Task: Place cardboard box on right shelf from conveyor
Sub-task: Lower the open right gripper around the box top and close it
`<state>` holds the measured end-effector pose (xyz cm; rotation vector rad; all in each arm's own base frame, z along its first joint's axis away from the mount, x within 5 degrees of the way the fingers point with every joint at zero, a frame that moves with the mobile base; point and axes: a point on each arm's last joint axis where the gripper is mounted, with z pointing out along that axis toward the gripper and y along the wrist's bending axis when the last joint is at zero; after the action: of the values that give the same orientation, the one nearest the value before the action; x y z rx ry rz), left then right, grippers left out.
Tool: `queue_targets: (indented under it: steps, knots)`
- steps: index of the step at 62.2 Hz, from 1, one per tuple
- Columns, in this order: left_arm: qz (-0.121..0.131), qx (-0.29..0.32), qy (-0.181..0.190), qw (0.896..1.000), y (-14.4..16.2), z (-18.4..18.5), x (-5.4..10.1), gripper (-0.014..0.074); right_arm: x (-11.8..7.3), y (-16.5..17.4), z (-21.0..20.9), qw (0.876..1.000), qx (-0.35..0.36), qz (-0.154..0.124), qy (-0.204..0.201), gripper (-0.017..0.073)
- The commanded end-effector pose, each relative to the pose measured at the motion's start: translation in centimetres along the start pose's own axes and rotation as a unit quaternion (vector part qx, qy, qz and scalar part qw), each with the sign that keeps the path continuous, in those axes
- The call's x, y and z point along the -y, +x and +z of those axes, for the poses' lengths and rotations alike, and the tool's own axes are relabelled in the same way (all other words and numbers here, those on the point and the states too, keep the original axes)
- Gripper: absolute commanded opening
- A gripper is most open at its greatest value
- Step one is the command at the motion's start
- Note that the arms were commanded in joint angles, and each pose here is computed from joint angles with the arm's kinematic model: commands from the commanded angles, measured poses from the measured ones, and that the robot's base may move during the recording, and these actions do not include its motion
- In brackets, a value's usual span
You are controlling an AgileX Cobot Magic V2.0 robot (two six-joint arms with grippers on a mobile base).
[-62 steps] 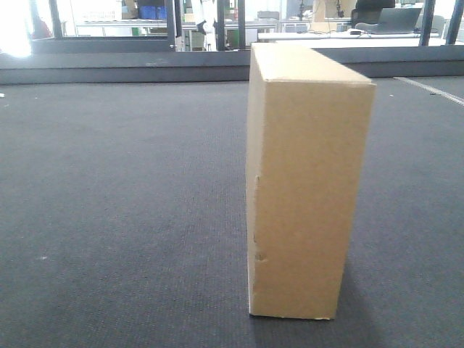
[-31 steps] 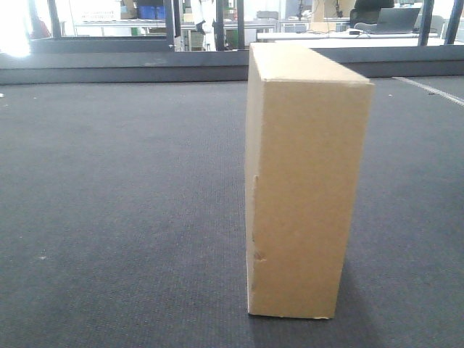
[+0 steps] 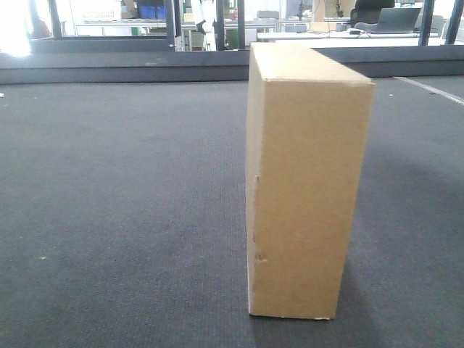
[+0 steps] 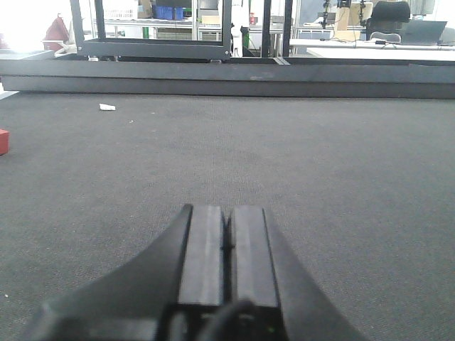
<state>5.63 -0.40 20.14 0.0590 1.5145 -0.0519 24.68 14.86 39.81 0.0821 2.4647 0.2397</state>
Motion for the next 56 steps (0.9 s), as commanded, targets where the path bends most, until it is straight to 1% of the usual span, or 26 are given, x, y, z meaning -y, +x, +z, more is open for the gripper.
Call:
queue_targets:
  steps: [1,5,13,20,28,40,56]
  knots:
    - [-0.004,0.043,-0.002,0.999,-0.6,-0.1,0.0,-0.0115,-2.2,-1.5,-1.1,0.999,0.043,-0.014,-0.03,0.0633]
    - [-0.004,0.043,-0.002,0.999,-0.6,-0.1,0.0,-0.0115,-3.7,-1.7,-0.4,0.998,0.038,-0.024,-0.039,0.0633]
    - [-0.004,0.043,-0.002,0.999,-0.6,-0.1,0.0,-0.0116,-5.0,-1.4,0.9,0.998,0.018,-0.029,-0.046,0.0633]
    - [-0.004,0.043,-0.002,0.999,-0.6,-0.1,0.0,-0.0116,-5.4,-1.0,1.9,0.999,-0.004,-0.025,-0.045,0.0633]
    - [-0.004,0.043,-0.002,0.999,-0.6,-0.1,0.0,-0.0116,-5.5,-0.9,2.2,0.999,-0.013,-0.023,-0.045,0.0633]
    - [-0.004,0.043,-0.002,0.999,-0.6,-0.1,0.0,-0.0116,-5.4,-0.5,2.9,0.999,-0.033,-0.026,-0.028,0.0633]
    - [-0.004,0.043,-0.002,0.999,-0.6,-0.1,0.0,-0.0116,-5.6,-0.2,3.7,0.998,-0.046,-0.027,-0.019,0.0633]
